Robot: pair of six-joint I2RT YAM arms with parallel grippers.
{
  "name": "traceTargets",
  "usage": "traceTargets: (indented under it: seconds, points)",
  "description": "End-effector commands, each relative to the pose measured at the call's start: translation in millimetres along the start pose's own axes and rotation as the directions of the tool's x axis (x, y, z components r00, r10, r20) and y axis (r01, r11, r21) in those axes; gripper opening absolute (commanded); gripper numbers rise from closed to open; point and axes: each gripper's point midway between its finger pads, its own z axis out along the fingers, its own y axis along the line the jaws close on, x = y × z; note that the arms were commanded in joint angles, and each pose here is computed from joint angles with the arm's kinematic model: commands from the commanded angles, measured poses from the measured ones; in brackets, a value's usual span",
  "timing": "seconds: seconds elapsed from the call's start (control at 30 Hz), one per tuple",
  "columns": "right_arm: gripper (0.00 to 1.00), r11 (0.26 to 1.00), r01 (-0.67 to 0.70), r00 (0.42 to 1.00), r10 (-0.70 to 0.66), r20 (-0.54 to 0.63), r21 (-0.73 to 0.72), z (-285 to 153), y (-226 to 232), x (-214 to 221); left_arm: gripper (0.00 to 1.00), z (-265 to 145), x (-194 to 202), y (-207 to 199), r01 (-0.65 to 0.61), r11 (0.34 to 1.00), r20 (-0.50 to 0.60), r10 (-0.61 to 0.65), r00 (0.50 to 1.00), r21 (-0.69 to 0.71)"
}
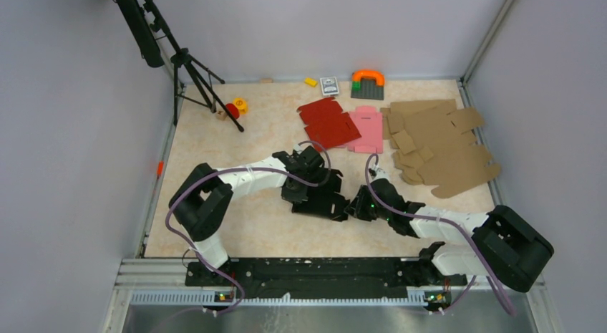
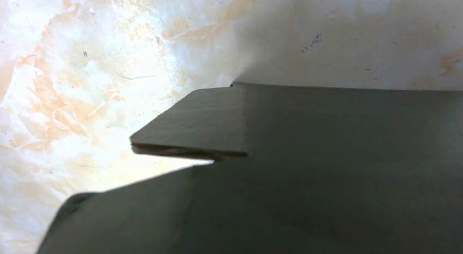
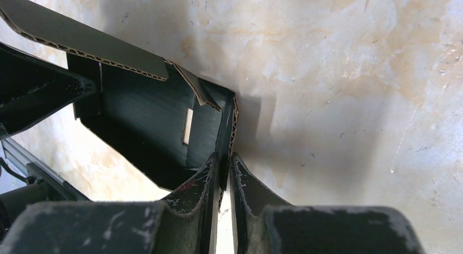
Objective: Fold the paper box
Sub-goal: Fold the paper box at the center of the board.
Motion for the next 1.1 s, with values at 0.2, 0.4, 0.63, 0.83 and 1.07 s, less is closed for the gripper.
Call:
traceTargets:
  seconds: [0.2, 0.4, 0.63, 0.83, 1.07]
  points:
    - [0.08, 0.998, 0.026, 1.0, -0.025, 0.012, -0.064, 1.3, 20.1, -11.6, 0.0, -2.6, -5.7, 14.4, -0.019, 0.994, 0.052, 0.024, 0.998, -0.104]
    - [0.04, 0.997, 0.027, 1.0, -0.026, 0.016, -0.071, -0.1, 21.6, -12.2, 0.0, -2.3, -6.8, 22.8, -0.054, 0.966, 0.057, 0.07, 0.996, -0.255]
    - [0.0, 0.997, 0.033, 0.999, -0.031, 0.029, -0.075, -4.6, 23.6, -14.1, 0.0, 8.6, 1.4, 25.9, -0.095, 0.924, 0.034, 0.115, 0.993, -0.372]
    - [0.0, 0.997, 0.032, 0.999, -0.029, 0.034, -0.075, -5.6, 24.1, -15.2, 0.0, 8.9, 5.1, 32.9, -0.128, 0.881, 0.023, 0.155, 0.988, -0.456]
    - [0.0, 0.997, 0.027, 0.999, -0.024, 0.041, -0.072, -7.4, 23.1, -16.0, 0.0, 15.7, 12.5, 35.5, -0.185, 0.845, -0.012, 0.207, 0.978, -0.501]
